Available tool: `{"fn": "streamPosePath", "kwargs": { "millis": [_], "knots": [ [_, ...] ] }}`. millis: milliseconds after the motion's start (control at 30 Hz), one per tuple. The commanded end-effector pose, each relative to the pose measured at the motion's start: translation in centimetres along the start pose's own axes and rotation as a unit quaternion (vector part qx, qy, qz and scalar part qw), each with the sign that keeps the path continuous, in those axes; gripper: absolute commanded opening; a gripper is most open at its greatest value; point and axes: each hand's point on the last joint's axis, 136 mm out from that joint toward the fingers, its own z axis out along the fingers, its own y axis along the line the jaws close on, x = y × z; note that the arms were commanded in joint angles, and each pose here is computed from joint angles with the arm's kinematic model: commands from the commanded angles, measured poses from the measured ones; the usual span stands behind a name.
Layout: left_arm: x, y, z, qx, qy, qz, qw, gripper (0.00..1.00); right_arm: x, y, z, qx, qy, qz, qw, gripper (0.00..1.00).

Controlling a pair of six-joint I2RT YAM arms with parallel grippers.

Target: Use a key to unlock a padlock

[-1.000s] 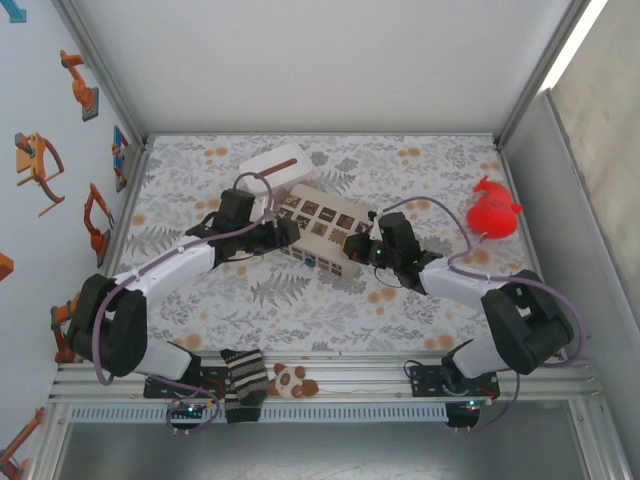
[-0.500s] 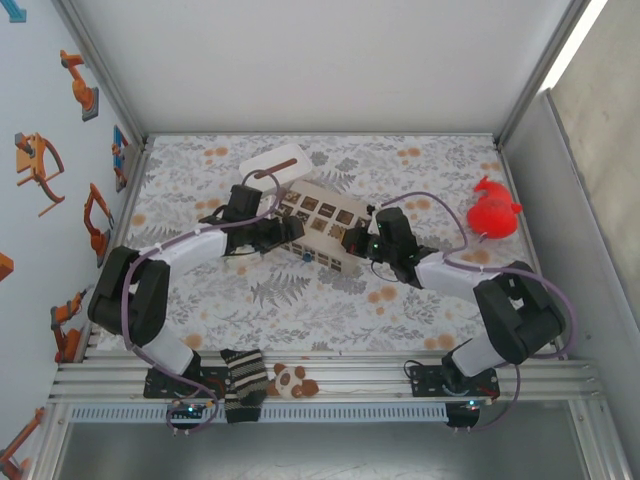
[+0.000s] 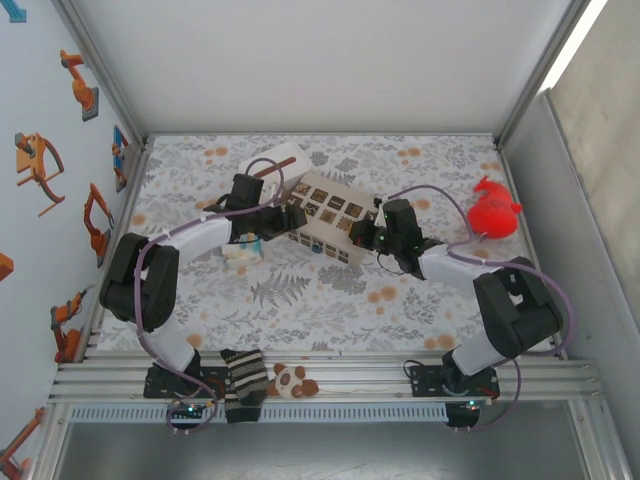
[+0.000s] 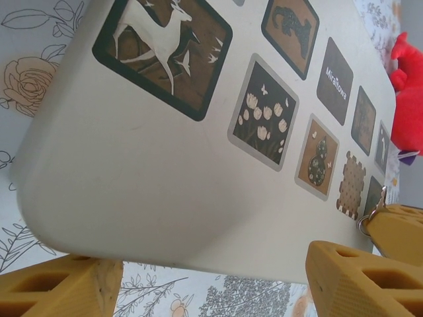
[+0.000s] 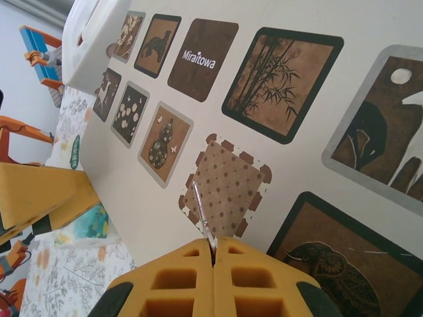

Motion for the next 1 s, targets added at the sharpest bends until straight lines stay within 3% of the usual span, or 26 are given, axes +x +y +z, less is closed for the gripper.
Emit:
{"fn": "streamPosePath", "kwargs": {
  "millis": [0,200,400,667,967],
  "knots": [
    [0.1,-1.4,-1.8,0.026,-0.02,0.034,0.999,0.74,0.1,0.0,0.0,-0.003,0.008,-0.004,1.0,0.0],
    [3.0,-0.9,-3.9,0.033,-0.032,0.049,0.998,0.69,0.6,-0.3,0.1,-0.005,0.009,0.0,1.0,0.0],
    [5.8,-0.5,-3.1,0.046,-0.016,0.059,0.997,0.61,-0.3,1.4,-0.2,-0.031,0.0,-0.011,0.999,0.0],
    [5.3,-1.9,-1.5,0.095,-0.043,0.064,0.992,0.56,-2.3,4.6,-2.8,-0.067,-0.034,-0.034,0.997,0.0],
    [4.9,-1.0,1.0,0.099,-0.038,0.081,0.991,0.5,-2.0,5.2,-3.4,-0.091,-0.047,-0.025,0.994,0.0]
  ]
}}
